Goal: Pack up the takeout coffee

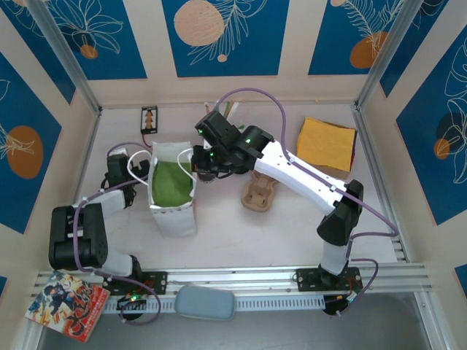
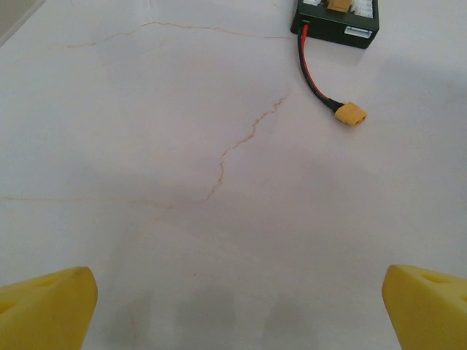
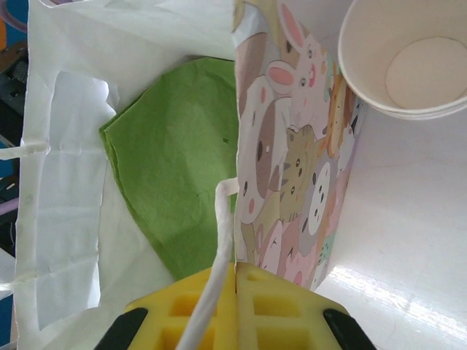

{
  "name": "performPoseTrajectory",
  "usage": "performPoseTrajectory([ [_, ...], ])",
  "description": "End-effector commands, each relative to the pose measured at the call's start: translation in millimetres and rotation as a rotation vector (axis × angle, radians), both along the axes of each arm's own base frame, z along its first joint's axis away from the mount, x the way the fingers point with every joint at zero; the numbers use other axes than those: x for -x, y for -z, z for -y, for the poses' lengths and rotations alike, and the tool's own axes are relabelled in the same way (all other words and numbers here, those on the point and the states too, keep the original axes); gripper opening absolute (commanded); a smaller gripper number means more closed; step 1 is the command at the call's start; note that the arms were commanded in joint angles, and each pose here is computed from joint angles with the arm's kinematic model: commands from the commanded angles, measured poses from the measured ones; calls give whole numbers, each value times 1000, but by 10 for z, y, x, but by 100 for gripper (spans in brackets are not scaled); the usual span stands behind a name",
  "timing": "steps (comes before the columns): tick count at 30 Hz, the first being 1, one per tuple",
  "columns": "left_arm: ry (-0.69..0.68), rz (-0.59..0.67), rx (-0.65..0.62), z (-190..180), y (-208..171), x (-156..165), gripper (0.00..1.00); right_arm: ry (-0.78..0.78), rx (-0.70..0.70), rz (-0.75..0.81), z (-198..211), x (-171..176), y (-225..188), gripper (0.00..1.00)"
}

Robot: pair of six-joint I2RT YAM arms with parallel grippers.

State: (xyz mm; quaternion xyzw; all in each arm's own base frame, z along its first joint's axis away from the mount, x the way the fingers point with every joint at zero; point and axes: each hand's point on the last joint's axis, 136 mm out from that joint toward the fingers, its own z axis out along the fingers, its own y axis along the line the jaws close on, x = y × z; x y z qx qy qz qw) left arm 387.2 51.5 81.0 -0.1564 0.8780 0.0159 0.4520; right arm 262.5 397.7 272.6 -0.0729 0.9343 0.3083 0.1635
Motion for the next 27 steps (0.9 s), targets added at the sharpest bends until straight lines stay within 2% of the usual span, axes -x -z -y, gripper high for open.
performPoseTrajectory([
  [1,42,25,-14,75,0,-35,100,28,-8,19,135,14,-133,0],
  [17,194,148,-95,316,-153,-210,100,63,12,16,341,33,-130,0],
  [25,333,242,-158,636,-190,-122,100,77,19,8,426,55,-95,0],
  [27,329,273,-181,653,-151,-83,100,75,16,7,431,60,-97,0],
])
